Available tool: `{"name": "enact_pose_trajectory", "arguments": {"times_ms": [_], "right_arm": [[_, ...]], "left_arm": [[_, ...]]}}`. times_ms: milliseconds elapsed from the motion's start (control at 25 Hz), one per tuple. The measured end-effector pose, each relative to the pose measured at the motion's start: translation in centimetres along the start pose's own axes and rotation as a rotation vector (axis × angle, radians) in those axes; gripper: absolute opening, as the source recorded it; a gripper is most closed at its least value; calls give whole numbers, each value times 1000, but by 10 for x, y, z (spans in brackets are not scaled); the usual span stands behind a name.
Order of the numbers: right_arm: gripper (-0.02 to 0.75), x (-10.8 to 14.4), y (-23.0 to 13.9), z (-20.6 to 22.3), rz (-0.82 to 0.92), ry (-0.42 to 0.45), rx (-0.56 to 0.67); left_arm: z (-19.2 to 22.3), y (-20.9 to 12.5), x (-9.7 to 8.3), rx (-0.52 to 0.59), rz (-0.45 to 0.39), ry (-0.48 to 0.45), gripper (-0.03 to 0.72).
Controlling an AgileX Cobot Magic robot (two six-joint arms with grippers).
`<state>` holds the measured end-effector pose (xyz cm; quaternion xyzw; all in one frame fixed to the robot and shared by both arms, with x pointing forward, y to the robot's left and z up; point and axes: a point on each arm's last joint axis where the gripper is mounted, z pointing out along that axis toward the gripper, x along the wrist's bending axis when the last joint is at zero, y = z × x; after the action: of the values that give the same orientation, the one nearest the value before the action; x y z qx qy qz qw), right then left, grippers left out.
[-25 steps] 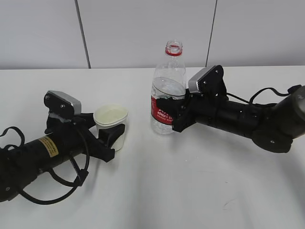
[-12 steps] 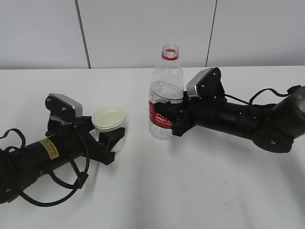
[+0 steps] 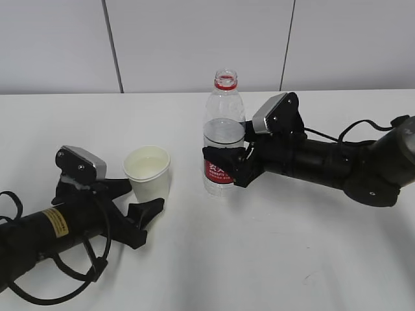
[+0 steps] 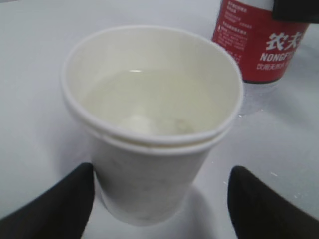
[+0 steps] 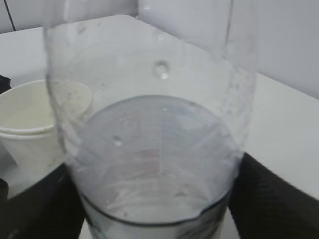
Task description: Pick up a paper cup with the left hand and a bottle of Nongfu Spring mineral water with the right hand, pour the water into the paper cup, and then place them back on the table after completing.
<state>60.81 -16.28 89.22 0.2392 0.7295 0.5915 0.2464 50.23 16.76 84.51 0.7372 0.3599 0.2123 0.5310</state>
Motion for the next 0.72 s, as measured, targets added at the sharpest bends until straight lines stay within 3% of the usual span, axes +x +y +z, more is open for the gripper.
{"name": "enact_pose_trajectory", "arguments": {"times_ms": [240, 720], "right_arm": [[607, 2, 0, -2, 4, 8, 25], [603, 13, 4, -46, 28, -74, 192]], "left_arm": [[-11, 10, -3, -21, 9, 6, 513], [-42, 9, -9, 0, -23, 57, 514]]}}
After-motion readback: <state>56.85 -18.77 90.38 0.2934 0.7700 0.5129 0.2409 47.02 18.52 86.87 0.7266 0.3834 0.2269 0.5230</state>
